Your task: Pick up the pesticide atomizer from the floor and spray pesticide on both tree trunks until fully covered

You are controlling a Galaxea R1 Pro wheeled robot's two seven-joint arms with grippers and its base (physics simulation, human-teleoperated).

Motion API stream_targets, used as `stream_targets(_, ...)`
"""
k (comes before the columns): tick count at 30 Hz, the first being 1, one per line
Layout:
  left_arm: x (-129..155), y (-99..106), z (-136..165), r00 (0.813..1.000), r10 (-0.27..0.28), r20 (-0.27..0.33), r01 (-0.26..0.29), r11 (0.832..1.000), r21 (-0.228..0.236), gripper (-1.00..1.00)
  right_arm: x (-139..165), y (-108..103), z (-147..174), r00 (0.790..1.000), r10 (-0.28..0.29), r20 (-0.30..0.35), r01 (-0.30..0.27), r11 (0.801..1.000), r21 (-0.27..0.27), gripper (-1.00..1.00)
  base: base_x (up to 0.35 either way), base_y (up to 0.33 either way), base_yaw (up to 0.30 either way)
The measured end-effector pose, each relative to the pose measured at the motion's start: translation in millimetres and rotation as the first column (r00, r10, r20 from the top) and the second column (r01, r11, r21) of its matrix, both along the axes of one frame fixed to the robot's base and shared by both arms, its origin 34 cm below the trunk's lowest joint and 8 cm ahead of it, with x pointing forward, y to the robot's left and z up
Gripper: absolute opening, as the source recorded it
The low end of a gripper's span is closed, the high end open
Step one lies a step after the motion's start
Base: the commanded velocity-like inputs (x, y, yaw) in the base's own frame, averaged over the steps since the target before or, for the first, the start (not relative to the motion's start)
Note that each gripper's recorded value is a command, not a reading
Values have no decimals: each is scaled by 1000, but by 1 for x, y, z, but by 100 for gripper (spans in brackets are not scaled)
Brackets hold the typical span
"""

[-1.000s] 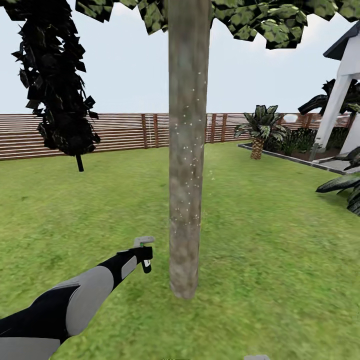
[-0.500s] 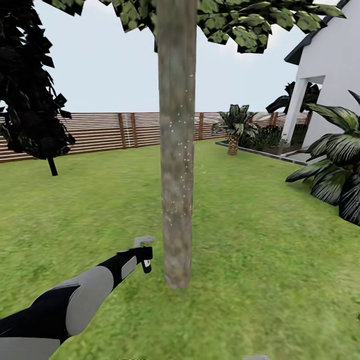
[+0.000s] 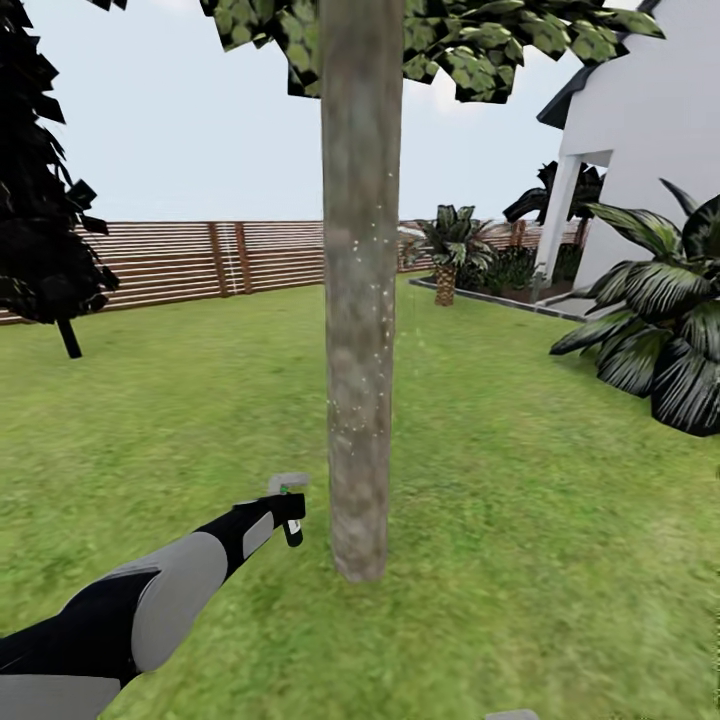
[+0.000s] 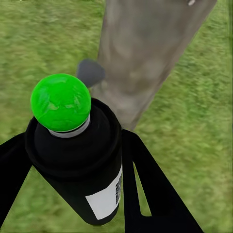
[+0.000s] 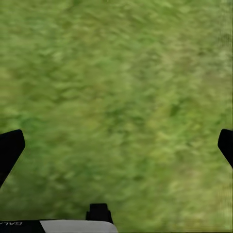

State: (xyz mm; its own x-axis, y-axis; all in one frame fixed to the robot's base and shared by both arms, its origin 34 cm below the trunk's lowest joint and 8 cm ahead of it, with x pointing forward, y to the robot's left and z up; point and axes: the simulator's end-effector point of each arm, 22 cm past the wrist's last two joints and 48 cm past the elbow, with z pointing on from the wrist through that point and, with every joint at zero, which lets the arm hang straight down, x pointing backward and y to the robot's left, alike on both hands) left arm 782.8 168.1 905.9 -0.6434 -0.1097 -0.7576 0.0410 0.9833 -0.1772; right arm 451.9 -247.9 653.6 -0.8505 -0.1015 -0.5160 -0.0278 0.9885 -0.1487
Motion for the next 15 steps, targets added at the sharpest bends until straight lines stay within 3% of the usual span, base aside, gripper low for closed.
stream_targets(6,0,0,-3,1000,-1,-4,1,1000,1,-100,-1,0,-2,1000,0,-4,0,1000,0,100,35,342,-294)
stream_targets(15,-1,0,-7,1000,-2,-11,2,1000,2,-100,-3,0,-4,1000,1,-10,-1,1000,0,100,-73,349,-300)
